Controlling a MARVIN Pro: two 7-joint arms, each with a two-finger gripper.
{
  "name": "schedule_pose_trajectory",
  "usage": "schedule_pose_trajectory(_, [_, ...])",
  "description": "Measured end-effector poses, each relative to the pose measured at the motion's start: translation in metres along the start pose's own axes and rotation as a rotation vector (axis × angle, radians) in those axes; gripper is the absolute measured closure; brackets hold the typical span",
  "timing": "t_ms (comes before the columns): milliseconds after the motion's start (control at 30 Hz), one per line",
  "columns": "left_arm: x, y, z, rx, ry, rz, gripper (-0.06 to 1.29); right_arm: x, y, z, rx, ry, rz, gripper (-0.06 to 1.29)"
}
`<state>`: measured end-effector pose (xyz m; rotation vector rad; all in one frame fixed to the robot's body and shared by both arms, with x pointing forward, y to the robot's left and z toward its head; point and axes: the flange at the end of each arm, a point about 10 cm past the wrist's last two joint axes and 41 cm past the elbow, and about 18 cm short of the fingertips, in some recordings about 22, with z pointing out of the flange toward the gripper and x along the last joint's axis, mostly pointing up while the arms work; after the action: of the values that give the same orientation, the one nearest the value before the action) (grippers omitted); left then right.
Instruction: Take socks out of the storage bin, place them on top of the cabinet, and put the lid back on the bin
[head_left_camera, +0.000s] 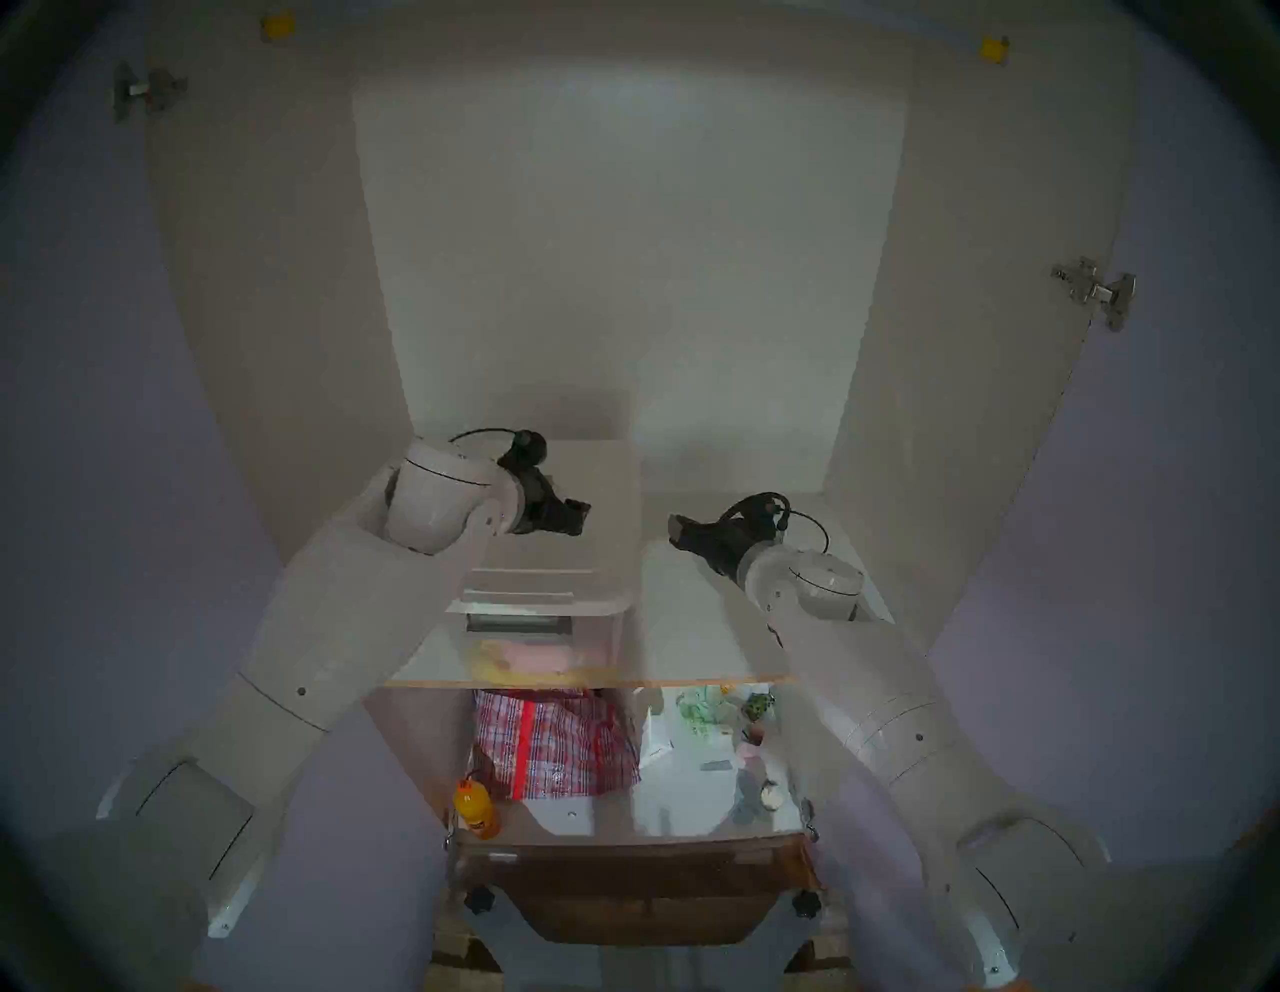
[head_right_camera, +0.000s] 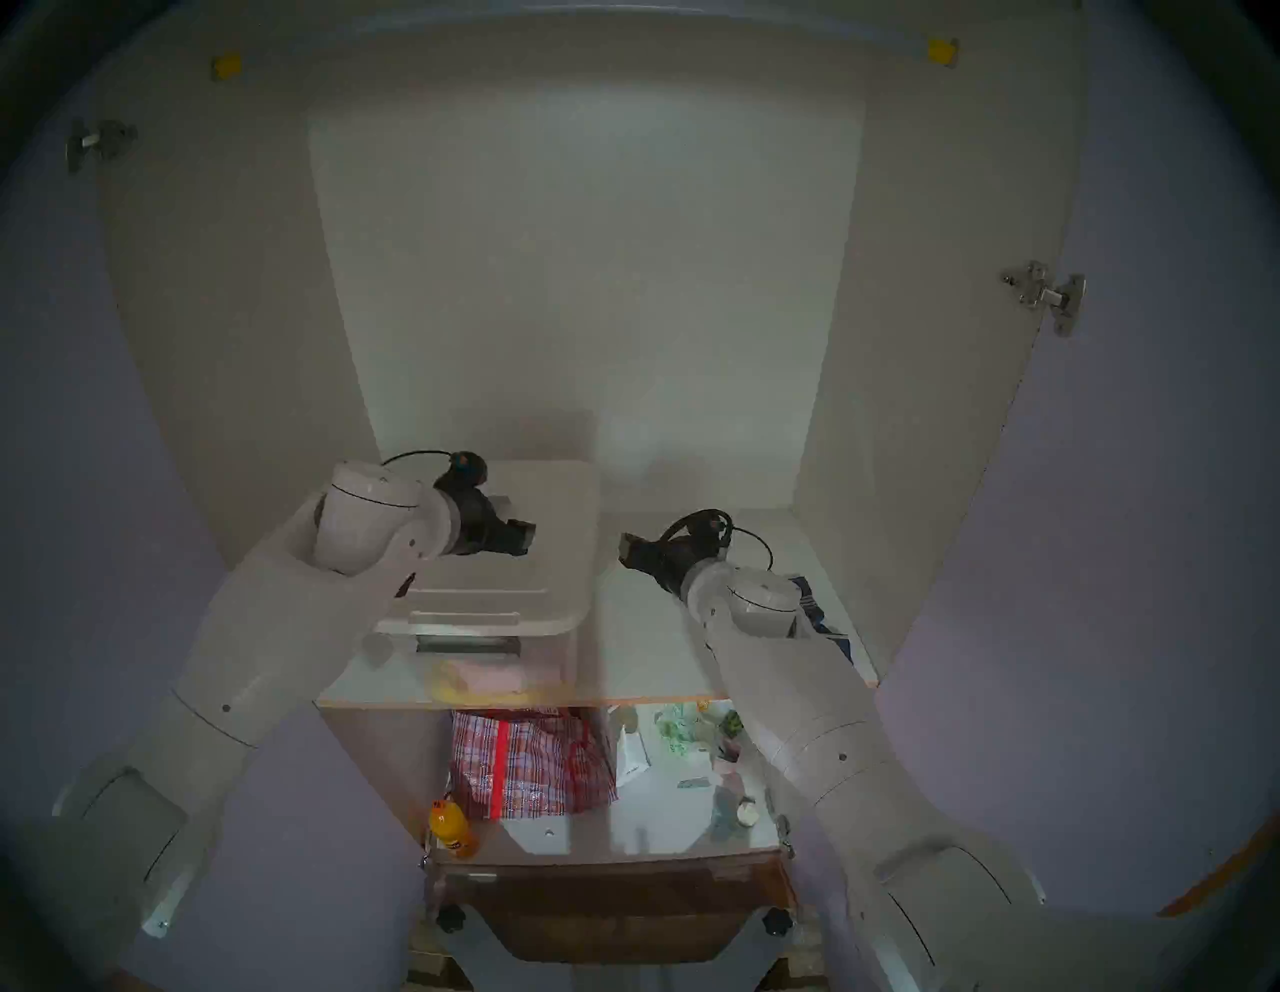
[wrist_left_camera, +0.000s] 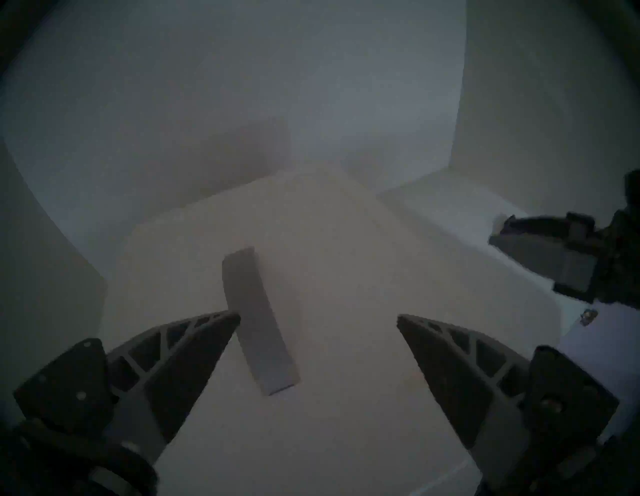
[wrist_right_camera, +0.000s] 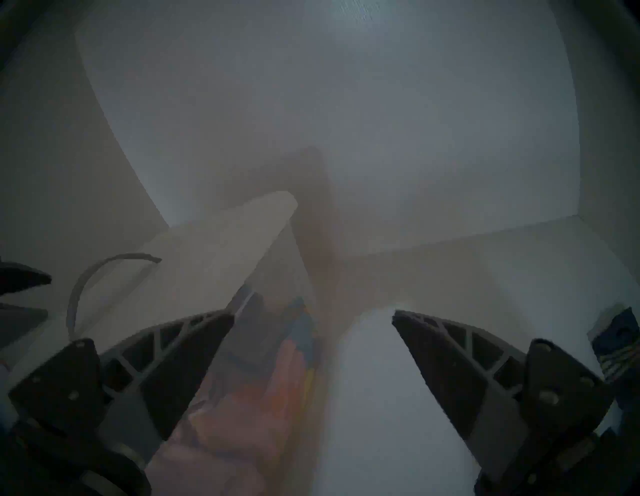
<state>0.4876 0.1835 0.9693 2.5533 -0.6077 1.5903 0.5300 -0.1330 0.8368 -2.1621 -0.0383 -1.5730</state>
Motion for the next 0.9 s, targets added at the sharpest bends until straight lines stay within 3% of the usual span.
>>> schedule_pose_trajectory(200, [0.016, -0.003, -0.039, 0.032, 0.124, -0.026, 0.01, 0.000, 0.000, 0.000, 0.000, 0.000, 0.000, -0.02])
schedule_pose_trajectory(267, [0.016, -0.013, -0.047, 0.090, 0.149, -0.022, 0.01, 0.000, 0.000, 0.000, 0.000, 0.000, 0.000, -0.02])
schedule_pose_trajectory(300, [0.010, -0.032, -0.050, 0.195, 0.150, -0.002, 0.01, 0.000, 0.000, 0.000, 0.000, 0.000, 0.000, -0.02])
schedule_pose_trajectory(400, [-0.005, -0.049, -0.053, 0.259, 0.152, -0.002, 0.01, 0.000, 0.000, 0.000, 0.000, 0.000, 0.000, -0.02])
schedule_pose_trajectory(500, [-0.016, -0.051, -0.053, 0.284, 0.154, 0.005, 0.01, 0.000, 0.000, 0.000, 0.000, 0.000, 0.000, -0.02])
schedule_pose_trajectory(900, [-0.006, -0.050, -0.057, 0.361, 0.238, -0.003, 0.01, 0.000, 0.000, 0.000, 0.000, 0.000, 0.000, -0.02])
